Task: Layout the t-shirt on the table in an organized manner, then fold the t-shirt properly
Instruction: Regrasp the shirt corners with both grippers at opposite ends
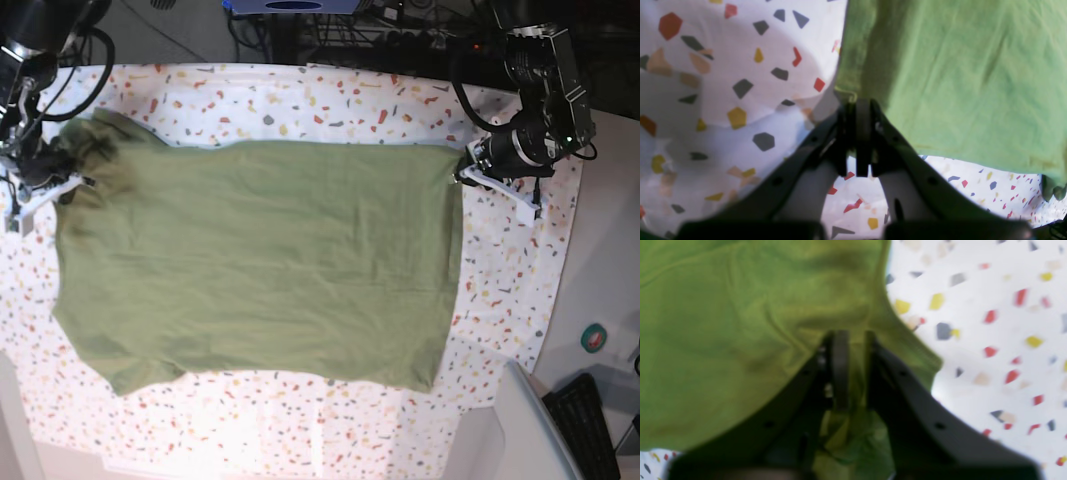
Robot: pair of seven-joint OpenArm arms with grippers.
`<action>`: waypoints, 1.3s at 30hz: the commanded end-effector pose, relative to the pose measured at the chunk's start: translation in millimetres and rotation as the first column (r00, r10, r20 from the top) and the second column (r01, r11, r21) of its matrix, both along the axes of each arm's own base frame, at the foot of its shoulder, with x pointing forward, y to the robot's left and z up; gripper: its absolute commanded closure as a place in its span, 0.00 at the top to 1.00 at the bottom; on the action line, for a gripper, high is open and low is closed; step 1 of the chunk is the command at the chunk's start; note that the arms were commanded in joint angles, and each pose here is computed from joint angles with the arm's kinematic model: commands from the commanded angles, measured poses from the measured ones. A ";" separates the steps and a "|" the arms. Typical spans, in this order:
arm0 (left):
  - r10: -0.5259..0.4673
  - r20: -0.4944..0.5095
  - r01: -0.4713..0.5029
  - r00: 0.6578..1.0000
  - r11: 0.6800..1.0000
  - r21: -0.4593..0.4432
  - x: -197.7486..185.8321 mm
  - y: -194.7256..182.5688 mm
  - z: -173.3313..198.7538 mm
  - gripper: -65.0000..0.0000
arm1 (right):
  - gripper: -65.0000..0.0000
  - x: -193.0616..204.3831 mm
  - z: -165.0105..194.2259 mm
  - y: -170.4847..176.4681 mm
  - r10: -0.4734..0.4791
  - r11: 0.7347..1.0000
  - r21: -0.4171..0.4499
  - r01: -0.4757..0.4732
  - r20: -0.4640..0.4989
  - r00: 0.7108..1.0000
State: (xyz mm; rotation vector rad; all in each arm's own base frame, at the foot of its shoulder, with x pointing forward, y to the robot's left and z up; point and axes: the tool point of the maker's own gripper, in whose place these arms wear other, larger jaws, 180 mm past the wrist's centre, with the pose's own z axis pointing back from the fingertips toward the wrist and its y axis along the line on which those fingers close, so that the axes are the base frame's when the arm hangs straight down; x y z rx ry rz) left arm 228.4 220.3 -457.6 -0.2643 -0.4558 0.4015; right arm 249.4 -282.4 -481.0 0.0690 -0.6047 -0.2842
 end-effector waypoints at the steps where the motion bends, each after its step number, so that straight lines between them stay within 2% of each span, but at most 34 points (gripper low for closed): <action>1: 0.002 0.043 -0.002 0.999 1.000 0.010 9.8 5.2 9.8 0.00 | 0.00 15.3 7.0 -6.5 -0.008 1.000 -0.005 0.008 0.034 0.999; 7: -0.002 0.038 0.001 0.999 0.999 0.042 15.9 12.9 9.2 0.00 | 0.00 47.2 -11.9 -20.9 -0.055 0.996 0.073 0.056 -0.020 0.998; 10: -0.008 0.003 0.008 1.000 0.996 0.094 17.0 19.9 2.0 0.00 | 0.00 76.1 -8.1 -26.2 -0.078 0.994 0.086 0.074 0.046 0.996; 13: -0.004 0.021 0.002 1.000 0.993 0.114 25.2 23.5 2.9 0.00 | 0.00 100.0 -4.4 -19.8 0.009 0.999 0.032 -0.013 0.097 0.995; 16: -0.003 0.033 -0.001 0.999 0.993 0.121 27.5 24.7 4.5 0.00 | 0.00 116.5 2.2 -6.7 0.106 0.994 -0.025 -0.104 0.144 0.984; 19: -0.029 0.030 0.025 0.999 0.993 0.119 28.6 16.9 3.6 0.00 | 0.00 123.1 16.9 -17.1 0.126 0.991 -0.064 -0.117 0.168 0.978; 22: -0.070 0.023 0.066 0.997 0.991 0.116 27.9 4.4 0.4 0.00 | 0.00 106.9 37.9 -20.1 0.172 0.980 -0.125 -0.152 0.171 0.970; 23: -0.076 0.017 0.074 0.997 0.991 0.114 26.8 2.0 -1.3 0.00 | 0.00 97.3 53.2 -26.7 0.167 0.978 -0.155 -0.138 0.191 0.967; 26: -0.074 0.017 0.072 0.997 0.991 0.109 26.4 0.5 -2.1 0.00 | 0.00 58.9 77.9 -20.3 0.113 0.983 -0.168 -0.074 0.239 0.964; 27: -0.074 0.020 0.071 0.997 0.992 0.103 26.9 -2.7 -2.0 0.00 | 0.08 44.1 82.6 -22.8 0.084 0.984 -0.172 -0.043 0.240 0.967; 29: -0.074 0.026 0.071 0.997 0.992 0.102 29.3 -3.4 -0.5 0.00 | 0.36 13.4 79.8 -25.2 0.052 0.985 -0.170 -0.018 0.196 0.979; 30: -0.074 0.026 0.071 0.997 0.992 0.102 29.3 -3.4 -0.5 0.00 | 0.47 0.9 76.3 -22.0 0.055 0.987 -0.160 -0.026 0.179 0.982; 31: -0.074 0.026 0.071 0.997 0.992 0.105 29.3 -2.1 -0.2 0.00 | 0.54 -13.8 69.5 -15.7 0.068 0.989 -0.144 -0.045 0.156 0.985; 32: -0.074 0.024 0.071 0.997 0.992 0.105 28.6 -2.1 -0.6 0.00 | 0.55 -28.1 62.4 -9.8 0.080 0.990 -0.125 -0.063 0.134 0.988; 34: -0.074 0.024 0.071 0.997 0.992 0.104 28.6 -2.7 -0.7 0.00 | 0.49 -49.0 49.6 2.4 0.108 0.990 -0.097 -0.099 0.094 0.990; 38: -0.064 0.018 0.062 0.998 0.992 0.105 26.5 1.3 -2.2 0.00 | 0.18 -69.0 33.3 8.1 0.100 0.993 -0.064 -0.097 0.042 0.994; 39: -0.064 0.018 0.062 0.998 0.992 0.107 26.5 2.0 -2.0 0.00 | 0.14 -69.9 27.1 10.0 0.094 0.995 -0.047 -0.093 0.030 0.995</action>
